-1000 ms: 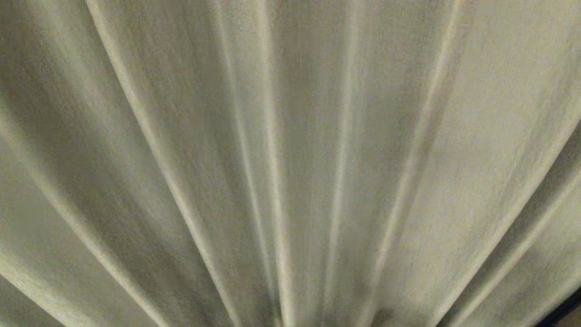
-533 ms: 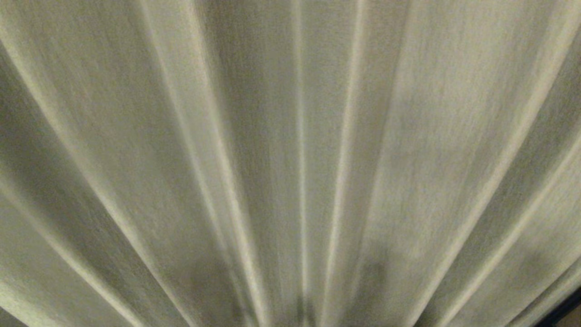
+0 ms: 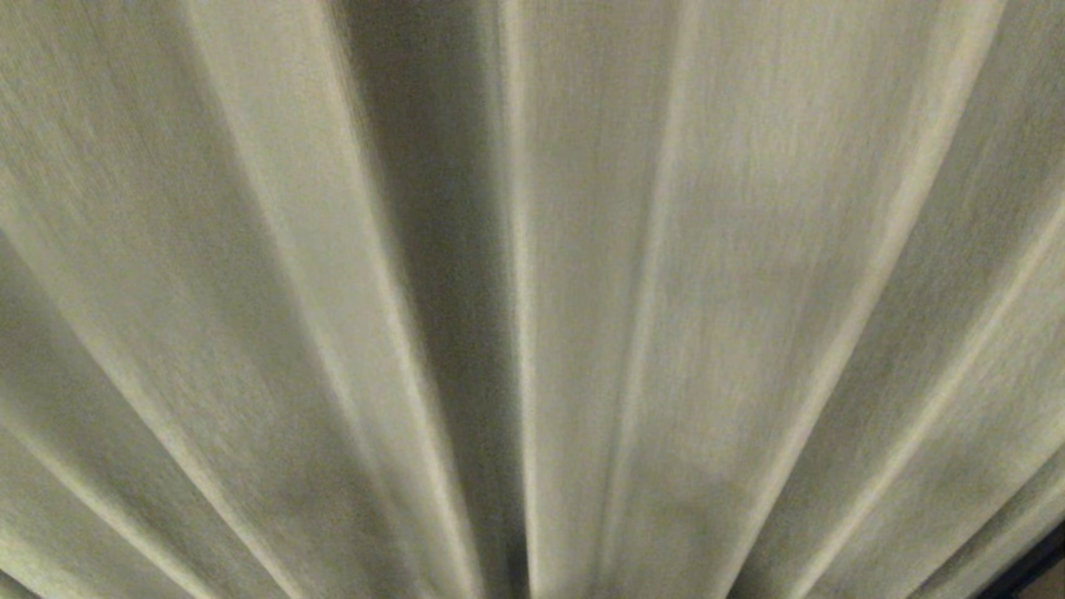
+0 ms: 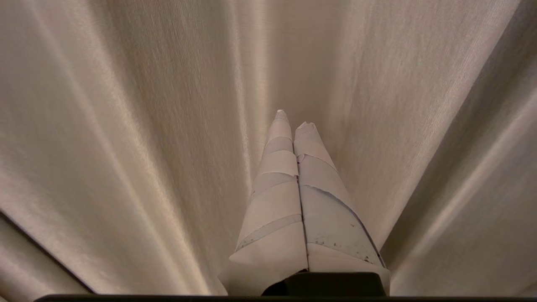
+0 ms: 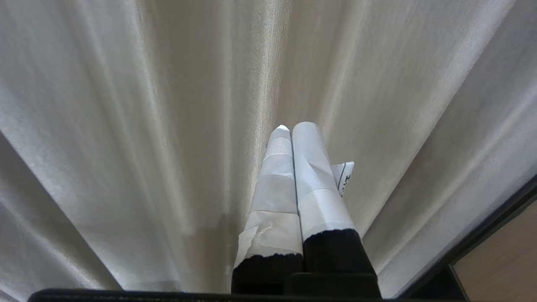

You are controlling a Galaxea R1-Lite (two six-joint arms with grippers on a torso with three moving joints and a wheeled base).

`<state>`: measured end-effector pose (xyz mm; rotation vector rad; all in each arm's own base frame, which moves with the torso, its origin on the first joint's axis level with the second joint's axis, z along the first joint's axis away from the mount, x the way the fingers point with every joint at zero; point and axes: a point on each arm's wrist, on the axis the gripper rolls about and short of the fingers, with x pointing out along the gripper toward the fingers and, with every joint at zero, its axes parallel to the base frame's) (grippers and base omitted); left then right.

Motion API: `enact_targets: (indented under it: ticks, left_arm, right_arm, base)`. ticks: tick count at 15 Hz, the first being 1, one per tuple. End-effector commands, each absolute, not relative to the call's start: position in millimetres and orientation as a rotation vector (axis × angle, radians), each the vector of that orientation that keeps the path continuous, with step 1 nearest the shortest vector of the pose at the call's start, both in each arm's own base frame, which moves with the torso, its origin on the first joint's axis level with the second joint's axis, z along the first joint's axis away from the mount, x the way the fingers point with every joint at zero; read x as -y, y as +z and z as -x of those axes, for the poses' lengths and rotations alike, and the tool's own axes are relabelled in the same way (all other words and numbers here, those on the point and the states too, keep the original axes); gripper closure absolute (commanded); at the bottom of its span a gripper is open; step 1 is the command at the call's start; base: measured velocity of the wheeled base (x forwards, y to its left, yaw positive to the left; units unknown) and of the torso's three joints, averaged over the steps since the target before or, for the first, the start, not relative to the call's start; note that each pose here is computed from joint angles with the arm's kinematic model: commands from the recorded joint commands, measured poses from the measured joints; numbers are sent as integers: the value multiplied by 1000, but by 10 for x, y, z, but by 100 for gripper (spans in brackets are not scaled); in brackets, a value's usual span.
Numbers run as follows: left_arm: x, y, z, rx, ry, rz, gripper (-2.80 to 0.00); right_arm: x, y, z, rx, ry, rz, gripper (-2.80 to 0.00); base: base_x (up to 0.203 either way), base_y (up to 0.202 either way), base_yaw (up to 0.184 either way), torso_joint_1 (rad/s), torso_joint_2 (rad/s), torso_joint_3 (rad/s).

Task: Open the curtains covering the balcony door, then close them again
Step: Close the outer curtains on both sides

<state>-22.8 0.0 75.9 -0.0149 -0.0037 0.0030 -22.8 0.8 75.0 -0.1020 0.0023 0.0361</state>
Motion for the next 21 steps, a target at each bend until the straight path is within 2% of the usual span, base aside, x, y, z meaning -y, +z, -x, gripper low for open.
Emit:
enact_targets:
  ticks: [1, 17, 21]
  left_arm:
    - [0, 760, 228, 5, 3, 15, 0]
    - [-1, 758, 228, 3, 6, 15, 0]
    - [-1, 758, 228, 3, 6, 14, 0]
  right_arm:
    - [-8, 750, 228, -3, 37, 101, 0]
    - [-8, 752, 228, -1, 38, 98, 0]
    - [-8, 750, 228, -3, 37, 98, 0]
  base:
    - [0, 0, 0, 0, 0, 0]
    - [0, 0, 0, 0, 0, 0]
    - [-160, 0, -1, -1, 1, 4]
